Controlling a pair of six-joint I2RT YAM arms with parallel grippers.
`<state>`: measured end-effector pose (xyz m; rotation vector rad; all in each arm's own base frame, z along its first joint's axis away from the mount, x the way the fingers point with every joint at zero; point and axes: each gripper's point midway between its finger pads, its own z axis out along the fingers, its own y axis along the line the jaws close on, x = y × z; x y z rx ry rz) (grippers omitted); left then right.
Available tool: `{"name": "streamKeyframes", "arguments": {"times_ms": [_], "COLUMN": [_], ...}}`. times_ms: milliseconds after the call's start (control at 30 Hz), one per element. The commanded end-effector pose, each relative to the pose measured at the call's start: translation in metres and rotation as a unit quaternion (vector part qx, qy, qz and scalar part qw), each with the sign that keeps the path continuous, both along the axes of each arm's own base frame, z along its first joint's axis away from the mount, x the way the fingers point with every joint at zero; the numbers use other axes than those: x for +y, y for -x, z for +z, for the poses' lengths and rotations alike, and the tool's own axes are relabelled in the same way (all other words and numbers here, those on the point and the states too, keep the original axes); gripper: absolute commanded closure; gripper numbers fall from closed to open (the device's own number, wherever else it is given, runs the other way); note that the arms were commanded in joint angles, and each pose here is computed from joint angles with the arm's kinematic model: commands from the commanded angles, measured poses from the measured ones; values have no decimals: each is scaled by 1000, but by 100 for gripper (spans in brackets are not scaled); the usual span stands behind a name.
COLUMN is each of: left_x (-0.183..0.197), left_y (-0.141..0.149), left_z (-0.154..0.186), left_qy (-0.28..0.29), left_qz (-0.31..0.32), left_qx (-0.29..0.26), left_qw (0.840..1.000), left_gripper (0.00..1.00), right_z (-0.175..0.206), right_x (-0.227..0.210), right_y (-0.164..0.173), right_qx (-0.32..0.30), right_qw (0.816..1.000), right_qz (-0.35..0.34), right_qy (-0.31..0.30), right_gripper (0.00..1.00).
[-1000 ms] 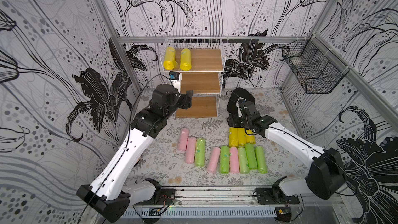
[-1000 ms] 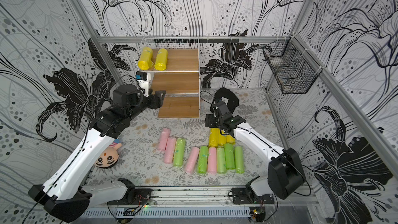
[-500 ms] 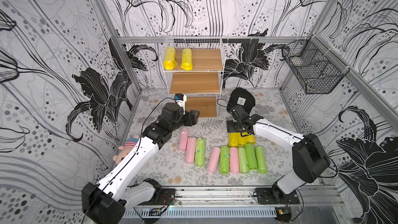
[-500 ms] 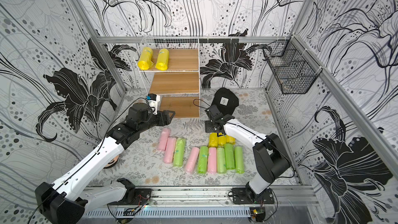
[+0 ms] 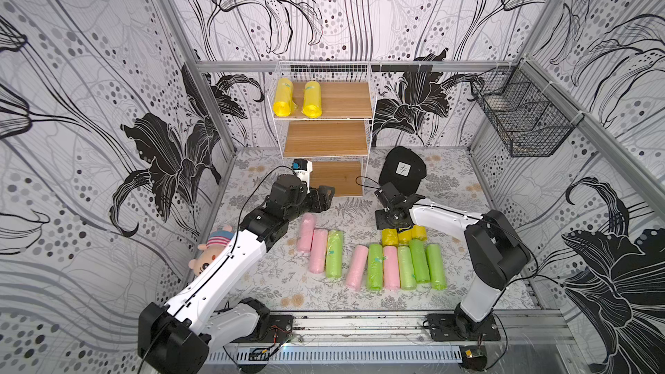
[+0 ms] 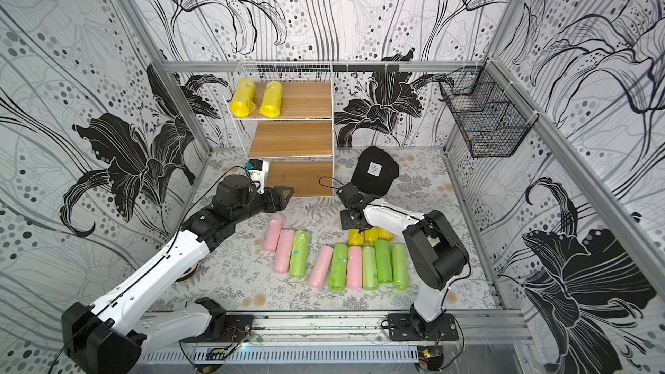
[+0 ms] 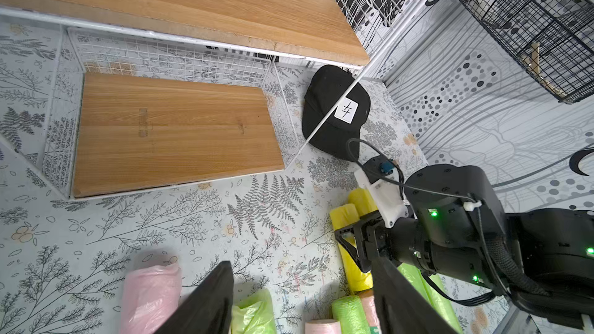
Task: Sort the rolls of trash bags by color and place them on the shelf
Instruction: Pick up the roll of trash bags from the center of the board.
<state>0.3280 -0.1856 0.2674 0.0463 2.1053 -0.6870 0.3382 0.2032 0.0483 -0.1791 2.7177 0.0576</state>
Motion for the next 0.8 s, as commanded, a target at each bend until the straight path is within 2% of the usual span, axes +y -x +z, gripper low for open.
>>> {"name": "streamKeyframes", "arguments": {"times_ms": [0,67,233,467,767], "left_x": [-7,-8,-6,-3,1], "left_y": [0,-1,0,2,5], "left_z": [8,6,8,12,10], "left_qy": [9,6,-3,-6,-10], "left_qz": [-16,-17,-19,-15,-11], "left_qx": [-23,-23,-26,-34,-33], "left_qw": [1000,1000,999,999,999], "left_gripper": [30,29,29,29,29], "right_z": [7,9,1,-11,-27], "right_x": [26,27,6,14,22], "right_y": [2,2,-2,-3,-18], "right_qx": [-6,-3,1,26,30], "right_qw": [999,999,998,996,992], "right_qz": [18,18,25,59,87], "right_qy": [-31,-32,49,61,85], "right_gripper": [33,33,29,21,41]}}
